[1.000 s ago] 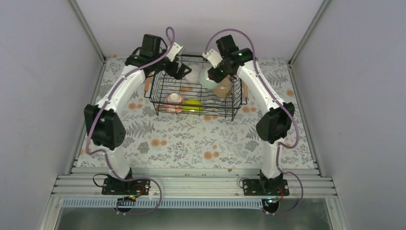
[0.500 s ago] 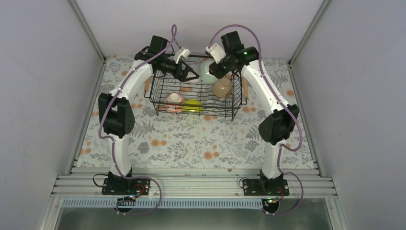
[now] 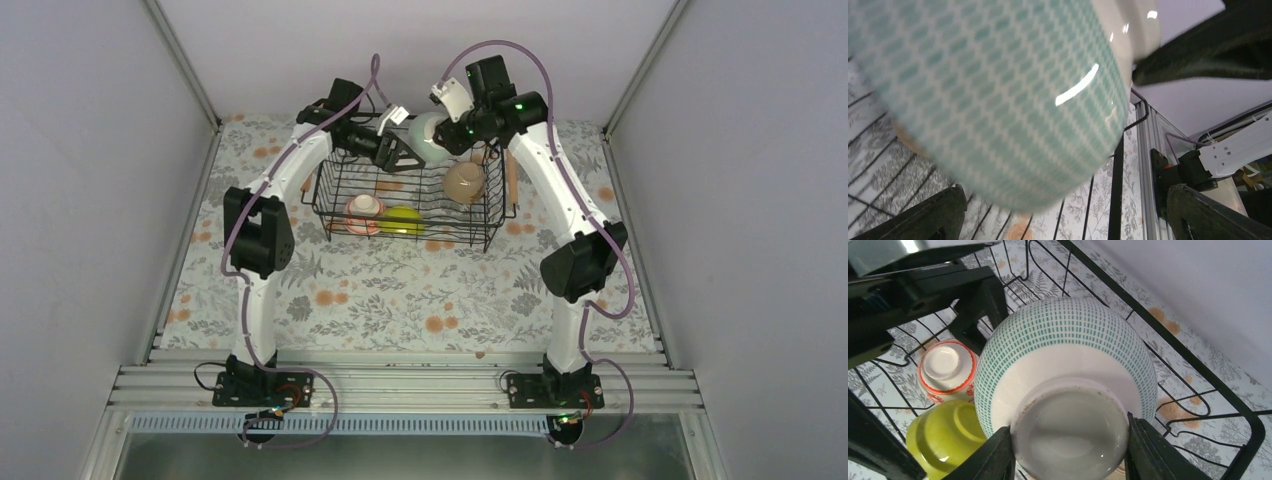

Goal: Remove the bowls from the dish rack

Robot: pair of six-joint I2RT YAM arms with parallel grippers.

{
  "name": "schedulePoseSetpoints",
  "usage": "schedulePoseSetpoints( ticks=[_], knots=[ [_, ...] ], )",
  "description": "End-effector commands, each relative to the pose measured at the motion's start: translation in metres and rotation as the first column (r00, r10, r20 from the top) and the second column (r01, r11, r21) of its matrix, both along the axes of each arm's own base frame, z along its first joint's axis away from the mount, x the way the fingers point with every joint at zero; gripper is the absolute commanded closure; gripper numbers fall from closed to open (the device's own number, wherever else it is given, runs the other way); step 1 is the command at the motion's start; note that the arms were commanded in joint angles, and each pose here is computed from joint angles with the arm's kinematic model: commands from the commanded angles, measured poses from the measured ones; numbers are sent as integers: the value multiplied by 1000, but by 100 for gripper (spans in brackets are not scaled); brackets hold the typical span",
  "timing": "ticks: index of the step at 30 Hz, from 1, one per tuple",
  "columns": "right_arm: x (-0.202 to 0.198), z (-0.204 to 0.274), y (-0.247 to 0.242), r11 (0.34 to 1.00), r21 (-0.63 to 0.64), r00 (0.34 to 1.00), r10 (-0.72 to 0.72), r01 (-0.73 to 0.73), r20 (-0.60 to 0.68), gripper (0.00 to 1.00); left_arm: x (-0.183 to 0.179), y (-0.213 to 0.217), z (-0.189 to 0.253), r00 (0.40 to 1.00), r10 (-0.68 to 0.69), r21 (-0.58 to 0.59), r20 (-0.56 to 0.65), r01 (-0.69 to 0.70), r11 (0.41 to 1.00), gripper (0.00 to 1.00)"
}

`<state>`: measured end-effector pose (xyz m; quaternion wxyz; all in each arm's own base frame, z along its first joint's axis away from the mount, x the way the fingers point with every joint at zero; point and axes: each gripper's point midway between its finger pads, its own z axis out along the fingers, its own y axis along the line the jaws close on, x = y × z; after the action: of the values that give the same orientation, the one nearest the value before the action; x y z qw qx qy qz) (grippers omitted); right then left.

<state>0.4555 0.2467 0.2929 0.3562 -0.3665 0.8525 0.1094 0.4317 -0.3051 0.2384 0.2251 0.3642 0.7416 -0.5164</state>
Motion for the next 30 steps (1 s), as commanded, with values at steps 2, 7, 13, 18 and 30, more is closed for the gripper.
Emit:
schedulePoseSetpoints(
  ticks=[2,7,13,18,30],
  knots=[
    [3,27,9,995,93,999,19,-23,46,82,4,-9,28,999,-31,-64,28,33,997,0],
    [2,26,12,994,102,999,29,-33,38,82,9,-14,34,999,-44,-90,29,47,995,0],
    [4,17,14,994,107,999,31,-33,28,82,10,-14,32,999,-43,-93,15,44,995,17],
    [10,13,18,993,117,999,26,-29,30,82,7,-15,38,999,-49,-99,21,51,994,22],
    [12,-6,23,992,123,999,38,-36,-11,81,-1,-14,57,996,-65,-124,57,72,990,62]
  ],
)
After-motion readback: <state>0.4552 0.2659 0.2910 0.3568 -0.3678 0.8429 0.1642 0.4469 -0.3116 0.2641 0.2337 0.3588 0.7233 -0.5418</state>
